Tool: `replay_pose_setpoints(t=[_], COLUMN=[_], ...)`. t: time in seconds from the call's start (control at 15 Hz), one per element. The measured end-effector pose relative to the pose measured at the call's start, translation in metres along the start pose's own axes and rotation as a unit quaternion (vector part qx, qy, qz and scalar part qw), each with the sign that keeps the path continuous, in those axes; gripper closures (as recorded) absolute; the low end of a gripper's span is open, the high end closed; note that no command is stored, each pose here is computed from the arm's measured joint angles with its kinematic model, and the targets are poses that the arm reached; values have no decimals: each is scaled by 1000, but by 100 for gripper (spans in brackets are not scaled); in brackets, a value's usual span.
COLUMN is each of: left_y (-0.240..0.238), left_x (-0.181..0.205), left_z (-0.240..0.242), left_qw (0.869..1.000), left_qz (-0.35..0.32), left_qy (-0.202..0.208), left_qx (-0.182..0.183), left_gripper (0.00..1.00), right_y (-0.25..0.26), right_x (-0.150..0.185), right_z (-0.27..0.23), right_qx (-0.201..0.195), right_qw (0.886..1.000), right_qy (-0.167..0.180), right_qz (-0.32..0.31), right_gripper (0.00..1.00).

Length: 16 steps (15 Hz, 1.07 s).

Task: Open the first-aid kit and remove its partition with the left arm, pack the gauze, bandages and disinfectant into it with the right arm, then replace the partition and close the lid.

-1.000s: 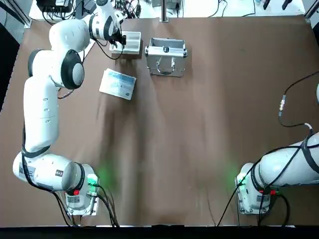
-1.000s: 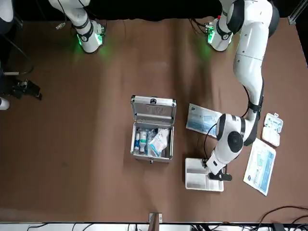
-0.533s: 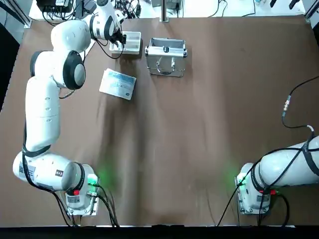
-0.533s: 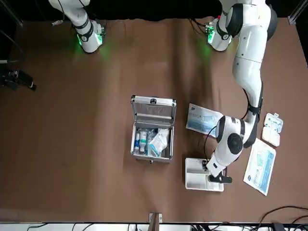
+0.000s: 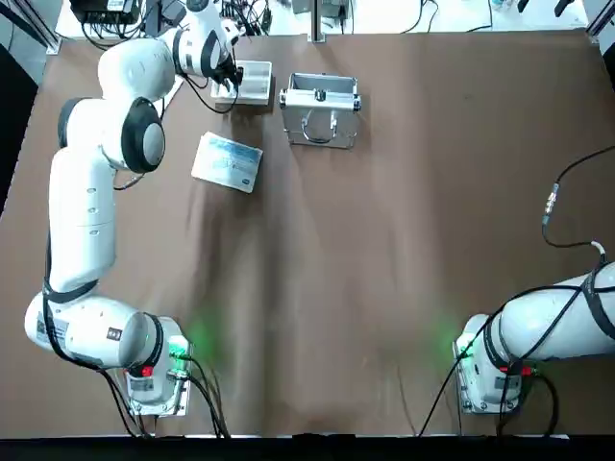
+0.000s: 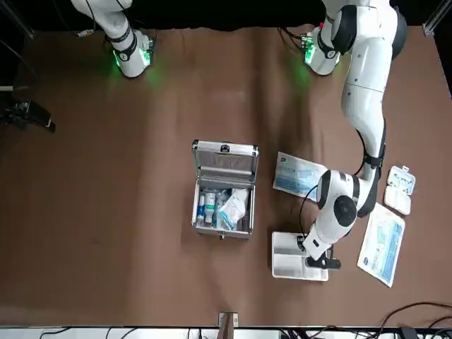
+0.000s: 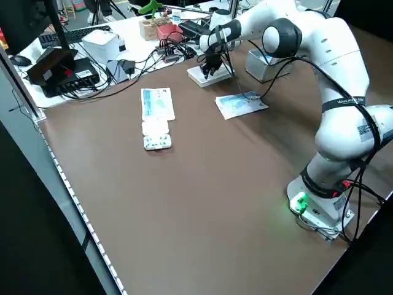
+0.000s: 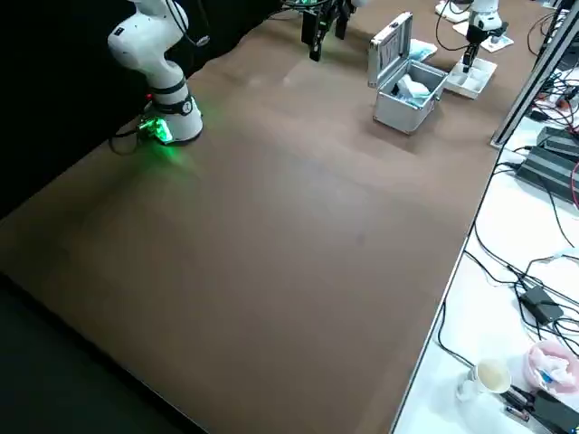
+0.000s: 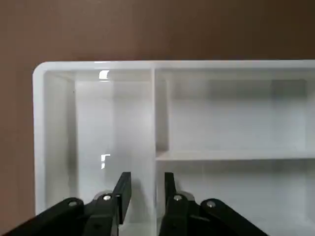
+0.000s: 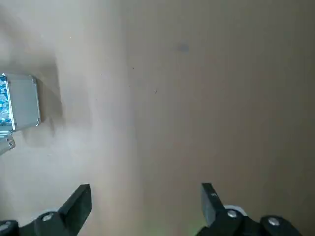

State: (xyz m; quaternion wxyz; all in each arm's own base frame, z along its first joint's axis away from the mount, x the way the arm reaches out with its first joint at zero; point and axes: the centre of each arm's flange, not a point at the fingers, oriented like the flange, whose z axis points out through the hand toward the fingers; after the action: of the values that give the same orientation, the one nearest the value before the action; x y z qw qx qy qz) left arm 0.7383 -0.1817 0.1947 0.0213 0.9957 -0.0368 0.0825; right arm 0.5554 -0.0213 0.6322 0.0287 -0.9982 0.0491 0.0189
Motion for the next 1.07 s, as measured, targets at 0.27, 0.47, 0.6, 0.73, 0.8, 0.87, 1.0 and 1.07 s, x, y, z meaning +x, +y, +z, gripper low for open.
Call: replay_pose_setpoints(t=[0.27, 0.47, 0.6, 0.73, 0.8, 0.87, 1.0, 1.07], left_y=[0, 0, 0, 0, 0, 0, 0, 0], left_x=[0, 0, 0, 0, 0, 0, 1, 1], left_z=[0, 0, 0, 0, 0, 0, -1, -2], left_qw=[1000, 1000, 1000, 1000, 1000, 1000, 1000, 1000], left_qz=[0, 0, 0, -1, -1, -1, -1, -1], left_qy=[0, 0, 0, 0, 0, 1, 1, 2], left_qx=[0, 0, 0, 0, 0, 0, 0, 0], left_gripper=[68, 72, 75, 89, 94, 96, 96, 97], right_y=[0, 1, 2, 2, 2, 2, 2, 2], right_x=[0, 0, 0, 0, 0, 0, 1, 2], right_z=[0, 0, 0, 0, 0, -1, -4, -6], right_qx=[0, 0, 0, 0, 0, 0, 0, 0], right_qw=[1000, 1000, 1000, 1000, 1000, 1000, 1000, 1000], right_qy=[0, 0, 0, 0, 1, 2, 8, 12], right_qz=[0, 1, 2, 2, 2, 2, 0, -5], right_gripper=[1, 1, 1, 1, 1, 1, 1, 1])
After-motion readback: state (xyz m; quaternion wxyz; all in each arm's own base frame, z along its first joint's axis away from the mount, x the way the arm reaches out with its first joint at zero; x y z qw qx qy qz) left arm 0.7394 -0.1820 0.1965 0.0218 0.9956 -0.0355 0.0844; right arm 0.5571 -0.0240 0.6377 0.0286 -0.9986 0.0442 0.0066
